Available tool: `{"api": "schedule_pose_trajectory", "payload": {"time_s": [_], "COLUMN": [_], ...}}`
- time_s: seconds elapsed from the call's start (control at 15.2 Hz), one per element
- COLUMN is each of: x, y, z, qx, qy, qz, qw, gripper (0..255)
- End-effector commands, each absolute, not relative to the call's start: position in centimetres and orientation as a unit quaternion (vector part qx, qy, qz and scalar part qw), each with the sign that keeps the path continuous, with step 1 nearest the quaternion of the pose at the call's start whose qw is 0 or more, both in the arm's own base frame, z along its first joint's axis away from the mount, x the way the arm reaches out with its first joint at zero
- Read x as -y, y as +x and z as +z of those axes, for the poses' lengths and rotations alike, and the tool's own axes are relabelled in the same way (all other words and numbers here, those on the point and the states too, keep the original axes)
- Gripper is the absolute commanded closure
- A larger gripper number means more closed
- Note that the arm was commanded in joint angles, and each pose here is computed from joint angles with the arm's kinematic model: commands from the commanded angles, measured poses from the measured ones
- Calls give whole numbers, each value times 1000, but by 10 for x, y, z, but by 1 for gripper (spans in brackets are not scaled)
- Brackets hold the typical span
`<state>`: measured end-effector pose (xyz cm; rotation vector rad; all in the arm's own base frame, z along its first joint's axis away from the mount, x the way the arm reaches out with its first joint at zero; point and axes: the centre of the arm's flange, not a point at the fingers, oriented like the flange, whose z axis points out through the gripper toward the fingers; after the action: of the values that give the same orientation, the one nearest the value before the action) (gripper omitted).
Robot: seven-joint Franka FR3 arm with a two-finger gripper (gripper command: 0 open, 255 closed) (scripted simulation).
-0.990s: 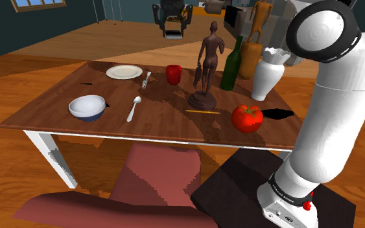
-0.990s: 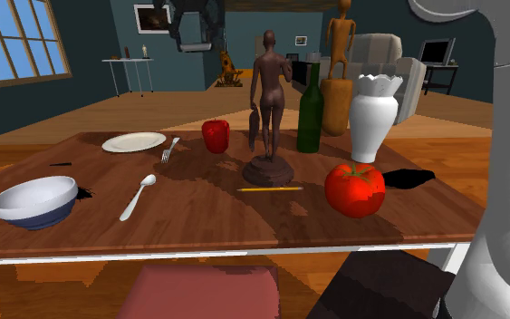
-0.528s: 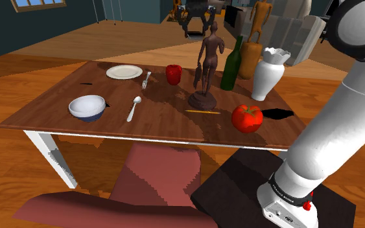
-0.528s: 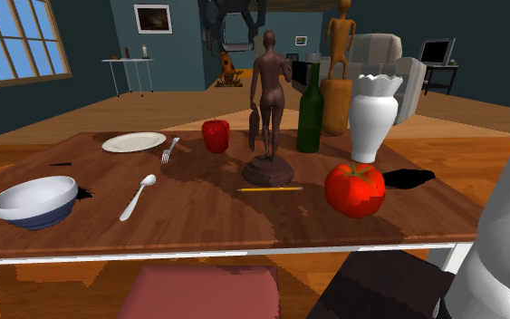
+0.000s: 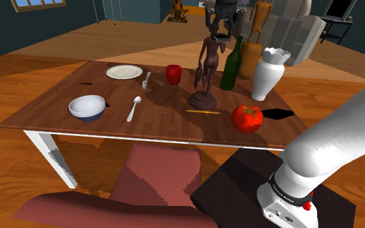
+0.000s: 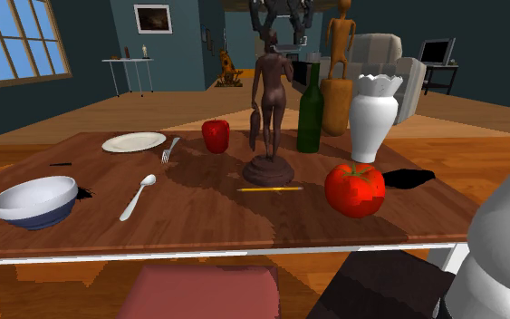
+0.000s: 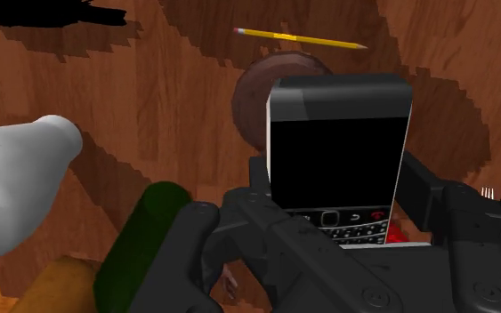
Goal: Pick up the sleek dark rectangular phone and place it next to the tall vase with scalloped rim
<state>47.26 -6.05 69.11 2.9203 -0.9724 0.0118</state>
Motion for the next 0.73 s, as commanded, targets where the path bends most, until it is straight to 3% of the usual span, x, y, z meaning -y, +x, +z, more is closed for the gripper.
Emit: {"api": "schedule_pose_trajectory", "payload": {"time_s": [0.0, 0.66], "x": [81, 187], "y": [457, 379], "z": [694, 694], "qx": [315, 315], "qy": [948, 948], "qz": [4, 4], "qw": [32, 32], "gripper": [255, 255]}}
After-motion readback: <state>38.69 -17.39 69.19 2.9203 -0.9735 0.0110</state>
